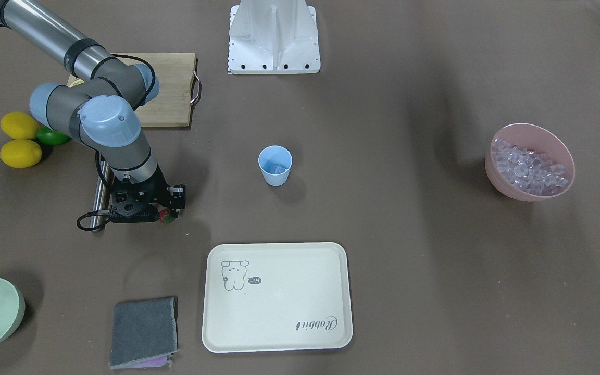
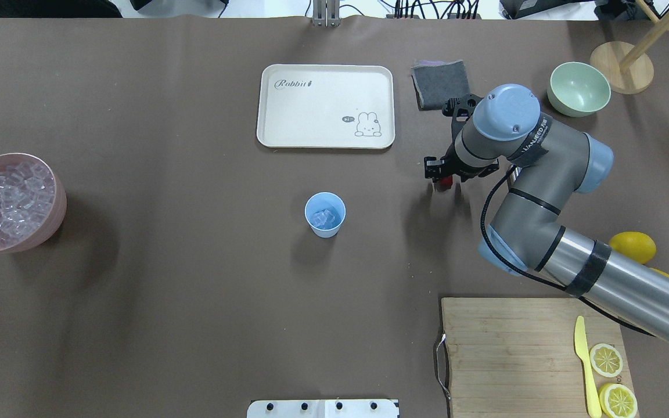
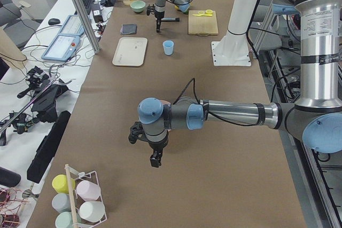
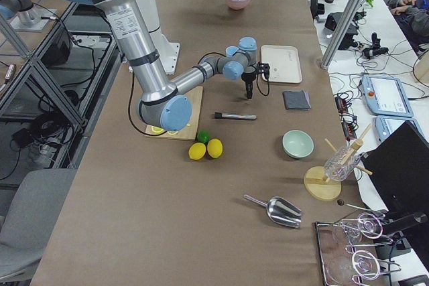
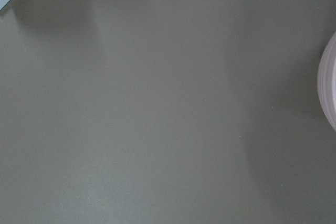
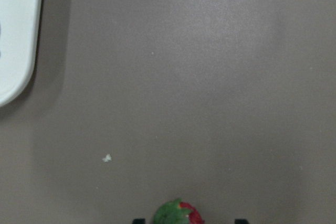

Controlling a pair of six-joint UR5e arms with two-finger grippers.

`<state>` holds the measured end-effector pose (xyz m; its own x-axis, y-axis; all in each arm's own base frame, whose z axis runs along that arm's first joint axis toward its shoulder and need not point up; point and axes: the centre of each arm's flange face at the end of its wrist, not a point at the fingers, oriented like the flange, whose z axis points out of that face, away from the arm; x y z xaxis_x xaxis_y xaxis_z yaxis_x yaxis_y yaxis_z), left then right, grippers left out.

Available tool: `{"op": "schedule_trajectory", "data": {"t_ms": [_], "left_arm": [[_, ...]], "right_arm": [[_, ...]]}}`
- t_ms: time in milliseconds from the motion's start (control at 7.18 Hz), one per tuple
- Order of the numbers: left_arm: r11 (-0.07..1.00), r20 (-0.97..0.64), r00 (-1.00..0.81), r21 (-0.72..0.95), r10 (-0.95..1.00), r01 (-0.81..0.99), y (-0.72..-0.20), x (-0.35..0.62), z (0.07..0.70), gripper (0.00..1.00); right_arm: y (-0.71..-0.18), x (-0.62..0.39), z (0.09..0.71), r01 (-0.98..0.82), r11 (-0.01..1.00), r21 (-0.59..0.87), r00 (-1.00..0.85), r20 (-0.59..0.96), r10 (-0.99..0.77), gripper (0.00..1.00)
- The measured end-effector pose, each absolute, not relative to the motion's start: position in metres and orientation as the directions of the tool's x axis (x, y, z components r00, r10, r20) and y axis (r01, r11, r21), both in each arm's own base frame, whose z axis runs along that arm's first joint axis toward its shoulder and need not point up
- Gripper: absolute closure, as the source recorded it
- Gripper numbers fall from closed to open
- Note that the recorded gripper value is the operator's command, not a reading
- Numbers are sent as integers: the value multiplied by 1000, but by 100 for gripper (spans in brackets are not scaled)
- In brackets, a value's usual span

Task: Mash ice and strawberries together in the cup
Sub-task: 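Lower the right gripper onto the red strawberry and grasp it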

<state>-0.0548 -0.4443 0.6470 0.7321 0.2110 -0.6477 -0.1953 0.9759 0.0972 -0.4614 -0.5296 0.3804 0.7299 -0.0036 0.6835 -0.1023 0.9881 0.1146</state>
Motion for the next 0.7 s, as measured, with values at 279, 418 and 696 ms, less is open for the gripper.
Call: {"op": "schedule_trajectory", "data": {"t_ms": [279, 418, 696], "left_arm": [[976, -647, 732, 98, 212, -195, -444, -55, 647, 0], [976, -647, 732, 99, 213, -195, -444, -55, 646, 0], [975, -647, 732, 101, 214, -195, -445, -55, 645, 0]], "right_arm": [[-531, -463, 378, -103, 988, 116, 729, 685, -4, 100], [-532, -464, 373, -103, 987, 120, 725, 688, -8, 100], [-539, -464, 346, -111, 985, 135, 706, 708, -18, 100]]}}
